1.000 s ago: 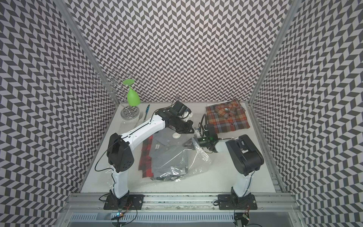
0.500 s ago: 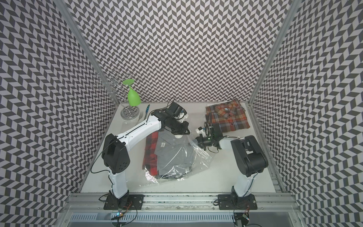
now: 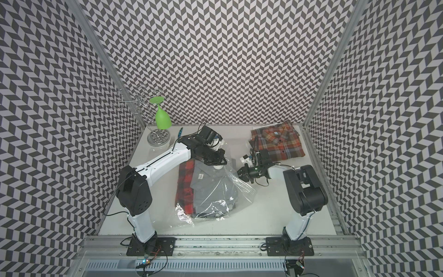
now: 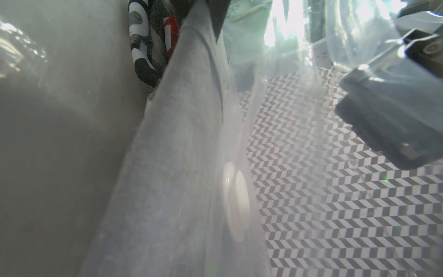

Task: Take the shirt out of the vacuum bag
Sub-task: Take out the shirt from the vacuum bag.

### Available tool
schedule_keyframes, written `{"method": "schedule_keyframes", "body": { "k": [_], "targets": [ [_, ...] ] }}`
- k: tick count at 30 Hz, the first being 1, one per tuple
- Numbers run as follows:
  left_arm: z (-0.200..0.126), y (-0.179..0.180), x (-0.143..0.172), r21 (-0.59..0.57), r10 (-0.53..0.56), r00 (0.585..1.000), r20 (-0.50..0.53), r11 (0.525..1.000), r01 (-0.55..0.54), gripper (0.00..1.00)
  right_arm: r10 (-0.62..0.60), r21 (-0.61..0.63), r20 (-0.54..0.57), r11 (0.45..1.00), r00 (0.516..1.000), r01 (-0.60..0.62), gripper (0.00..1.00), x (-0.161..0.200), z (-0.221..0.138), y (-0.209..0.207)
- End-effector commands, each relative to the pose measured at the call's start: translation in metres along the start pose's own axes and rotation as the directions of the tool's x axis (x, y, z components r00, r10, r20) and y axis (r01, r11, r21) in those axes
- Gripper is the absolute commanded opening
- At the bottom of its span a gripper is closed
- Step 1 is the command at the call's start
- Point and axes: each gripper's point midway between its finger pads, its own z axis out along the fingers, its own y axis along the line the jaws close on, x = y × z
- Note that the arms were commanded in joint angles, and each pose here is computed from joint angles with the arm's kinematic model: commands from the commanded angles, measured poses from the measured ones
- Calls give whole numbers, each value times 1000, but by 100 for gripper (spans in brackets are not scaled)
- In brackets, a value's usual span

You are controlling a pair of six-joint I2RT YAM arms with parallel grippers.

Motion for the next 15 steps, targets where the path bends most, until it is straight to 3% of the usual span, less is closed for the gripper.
{"method": "schedule_keyframes", "body": {
  "k": [1,15],
  "targets": [
    [-6,-4,1,23,17,1000,19,1000,-18,0,-103,3,45,995,994,102,0,-10,-13,24],
    [-3,20,11,-5,-20,1000,16,1000,20,0,-104,154,129,984,986,84,0,-9,-46,8]
  ]
}}
